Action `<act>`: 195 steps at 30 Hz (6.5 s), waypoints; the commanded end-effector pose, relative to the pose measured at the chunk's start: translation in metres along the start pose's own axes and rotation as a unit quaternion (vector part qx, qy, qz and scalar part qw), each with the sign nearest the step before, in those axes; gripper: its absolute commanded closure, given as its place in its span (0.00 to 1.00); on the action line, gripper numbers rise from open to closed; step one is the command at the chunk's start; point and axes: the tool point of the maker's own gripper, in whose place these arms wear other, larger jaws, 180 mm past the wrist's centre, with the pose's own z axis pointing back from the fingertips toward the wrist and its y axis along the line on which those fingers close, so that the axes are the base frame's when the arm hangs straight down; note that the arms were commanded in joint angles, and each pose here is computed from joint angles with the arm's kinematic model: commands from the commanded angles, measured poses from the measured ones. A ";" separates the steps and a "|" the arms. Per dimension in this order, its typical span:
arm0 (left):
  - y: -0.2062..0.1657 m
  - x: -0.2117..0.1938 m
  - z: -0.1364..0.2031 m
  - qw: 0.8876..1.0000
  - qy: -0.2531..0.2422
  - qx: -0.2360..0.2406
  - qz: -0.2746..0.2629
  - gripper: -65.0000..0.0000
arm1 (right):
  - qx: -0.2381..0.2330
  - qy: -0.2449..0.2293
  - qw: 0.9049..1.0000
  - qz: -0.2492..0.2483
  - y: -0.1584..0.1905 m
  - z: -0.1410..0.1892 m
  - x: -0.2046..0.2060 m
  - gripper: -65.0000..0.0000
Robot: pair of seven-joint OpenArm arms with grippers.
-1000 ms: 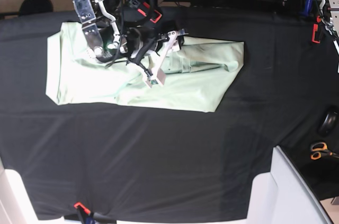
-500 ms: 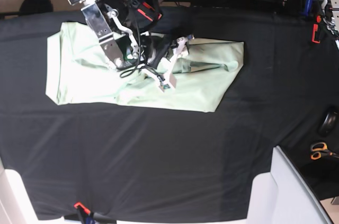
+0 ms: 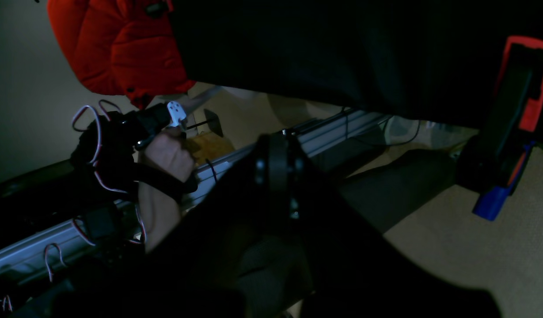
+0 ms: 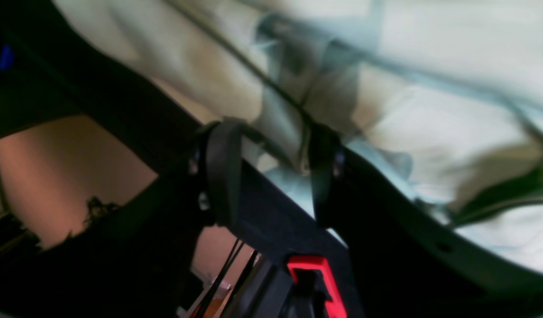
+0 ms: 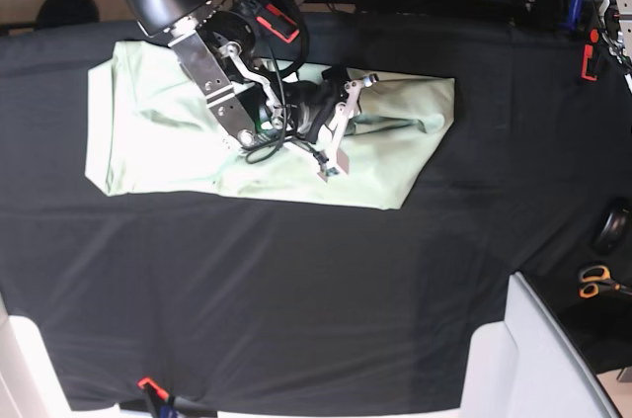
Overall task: Fold the T-shirt properly
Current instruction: 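Regrasp the middle fold with the right gripper, then pull the fold with the right gripper toward the shirt end near it, then grasp the middle fold again with the right gripper and smooth it flat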
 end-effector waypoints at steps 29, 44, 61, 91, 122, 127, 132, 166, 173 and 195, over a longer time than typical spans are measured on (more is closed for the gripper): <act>0.020 0.002 0.000 1.000 -0.001 0.027 -0.002 1.00 | 0.007 -0.027 0.996 -0.080 -0.013 0.051 -0.008 1.00; 0.009 -0.012 -0.010 1.000 0.022 0.012 -0.008 1.00 | -0.019 -0.027 0.991 -0.133 -0.028 0.070 -0.035 1.00; 0.008 -0.010 -0.010 1.000 0.019 0.012 -0.010 1.00 | -0.034 -0.043 0.979 -0.197 -0.048 0.081 -0.045 1.00; 0.008 -0.009 -0.010 1.000 0.018 0.012 -0.010 1.00 | -0.101 -0.149 0.948 -0.261 -0.095 0.138 -0.033 1.00; 0.005 -0.009 -0.010 1.000 0.018 0.009 -0.009 1.00 | -0.082 -0.060 0.943 -0.317 -0.095 0.089 -0.075 0.83; 0.004 -0.010 -0.011 1.000 0.021 0.008 -0.010 1.00 | -0.080 -0.106 0.941 -0.311 -0.084 0.111 -0.062 0.47; -0.001 -0.020 -0.017 0.999 0.036 0.000 -0.015 1.00 | -0.100 -0.191 0.931 -0.294 -0.095 0.150 -0.031 0.45; 0.001 -0.013 -0.011 1.000 0.023 0.004 -0.011 1.00 | -0.050 -0.144 0.978 -0.145 -0.074 0.079 0.048 0.45; 0.001 -0.012 -0.011 1.000 0.022 0.005 -0.010 1.00 | -0.058 -0.187 0.966 -0.172 -0.068 0.112 0.067 0.45; 0.000 -0.012 -0.011 1.000 0.021 0.003 -0.009 1.00 | -0.074 -0.141 0.964 -0.211 -0.093 0.057 0.054 0.45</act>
